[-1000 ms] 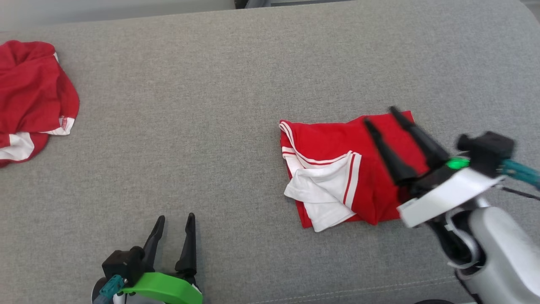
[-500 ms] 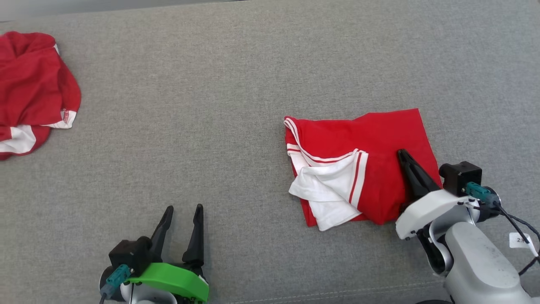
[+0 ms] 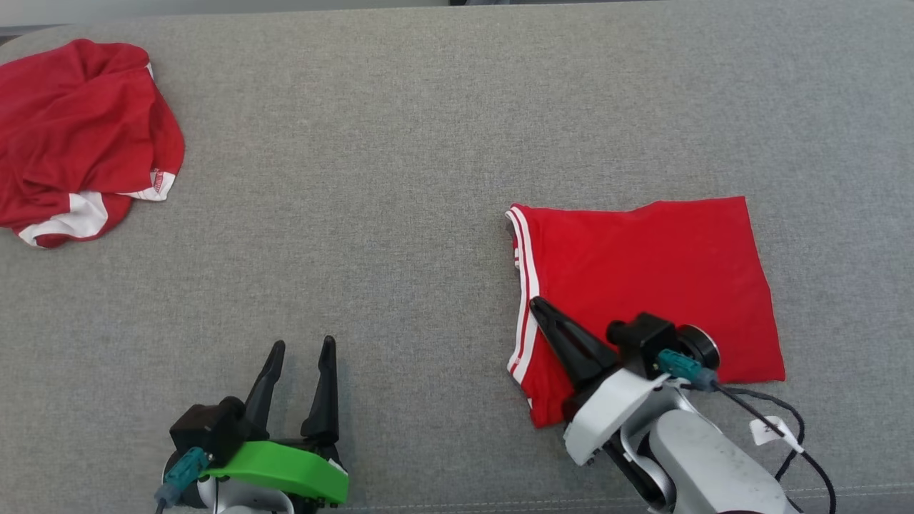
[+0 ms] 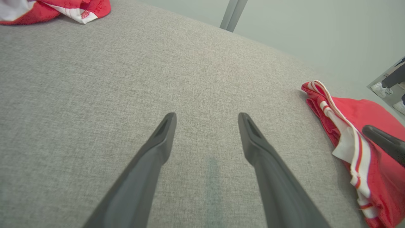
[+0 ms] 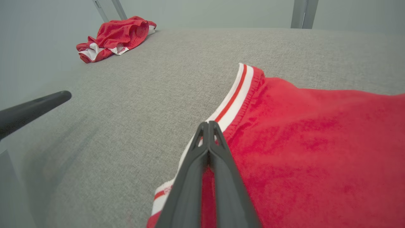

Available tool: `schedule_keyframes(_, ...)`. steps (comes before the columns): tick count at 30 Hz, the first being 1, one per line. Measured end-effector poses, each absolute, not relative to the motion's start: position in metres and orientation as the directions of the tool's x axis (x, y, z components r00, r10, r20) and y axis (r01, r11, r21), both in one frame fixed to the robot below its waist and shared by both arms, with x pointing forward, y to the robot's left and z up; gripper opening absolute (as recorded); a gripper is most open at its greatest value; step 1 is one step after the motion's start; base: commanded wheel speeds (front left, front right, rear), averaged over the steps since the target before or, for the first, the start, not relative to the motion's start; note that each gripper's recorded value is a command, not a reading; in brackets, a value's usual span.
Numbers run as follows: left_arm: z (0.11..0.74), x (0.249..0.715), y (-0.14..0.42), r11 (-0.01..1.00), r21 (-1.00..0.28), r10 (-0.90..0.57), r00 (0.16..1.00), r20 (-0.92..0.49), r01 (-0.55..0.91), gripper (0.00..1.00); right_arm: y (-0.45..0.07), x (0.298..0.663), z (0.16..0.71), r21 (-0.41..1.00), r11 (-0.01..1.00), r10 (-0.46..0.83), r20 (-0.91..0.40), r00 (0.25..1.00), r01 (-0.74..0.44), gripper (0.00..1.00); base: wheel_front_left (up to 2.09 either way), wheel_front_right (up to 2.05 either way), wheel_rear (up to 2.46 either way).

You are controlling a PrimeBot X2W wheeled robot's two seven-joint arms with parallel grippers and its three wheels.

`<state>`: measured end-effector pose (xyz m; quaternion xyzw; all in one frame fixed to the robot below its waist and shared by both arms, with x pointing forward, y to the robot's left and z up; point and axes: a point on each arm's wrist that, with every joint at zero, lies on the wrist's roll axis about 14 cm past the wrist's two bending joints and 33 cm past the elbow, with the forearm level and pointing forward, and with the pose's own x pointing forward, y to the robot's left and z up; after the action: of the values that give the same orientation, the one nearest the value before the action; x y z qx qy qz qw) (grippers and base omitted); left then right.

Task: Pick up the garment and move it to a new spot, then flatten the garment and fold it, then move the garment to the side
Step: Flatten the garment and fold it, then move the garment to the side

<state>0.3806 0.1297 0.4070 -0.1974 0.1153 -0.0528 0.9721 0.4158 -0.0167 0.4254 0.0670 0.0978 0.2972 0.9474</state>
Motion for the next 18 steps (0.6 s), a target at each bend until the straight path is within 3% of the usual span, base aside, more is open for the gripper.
schedule_keyframes(2,0.411,0.381,0.132,0.915,-0.401,-0.136,0.972,-0.193,0.048,1.0,-0.024,0.42,0.44,0.21,0.824,0.553,-0.096,0.827,-0.527,0.01,0.0,0.0,0.0)
schedule_keyframes(3,0.414,0.382,0.134,0.914,-0.403,-0.128,0.974,-0.185,0.044,1.0,-0.036,0.424,0.447,0.219,0.84,0.522,-0.073,0.85,-0.497,0.43,0.0,0.0,0.0)
schedule_keyframes(4,0.416,0.383,0.136,0.915,-0.402,-0.119,0.977,-0.178,0.038,1.0,-0.052,0.427,0.451,0.215,0.858,0.488,-0.062,0.871,-0.466,1.0,0.0,0.0,0.0)
schedule_keyframes(12,0.431,0.4,0.132,0.919,-0.388,-0.123,0.985,-0.119,0.068,1.0,-0.18,0.438,0.418,0.16,0.969,0.222,-0.222,0.949,-0.189,1.0,0.0,0.0,0.0)
schedule_keyframes(18,0.43,0.42,0.118,0.92,-0.375,-0.163,0.982,-0.1,0.114,1.0,-0.192,0.455,0.393,0.201,0.971,0.194,-0.346,0.918,-0.13,1.0,0.0,0.0,0.0)
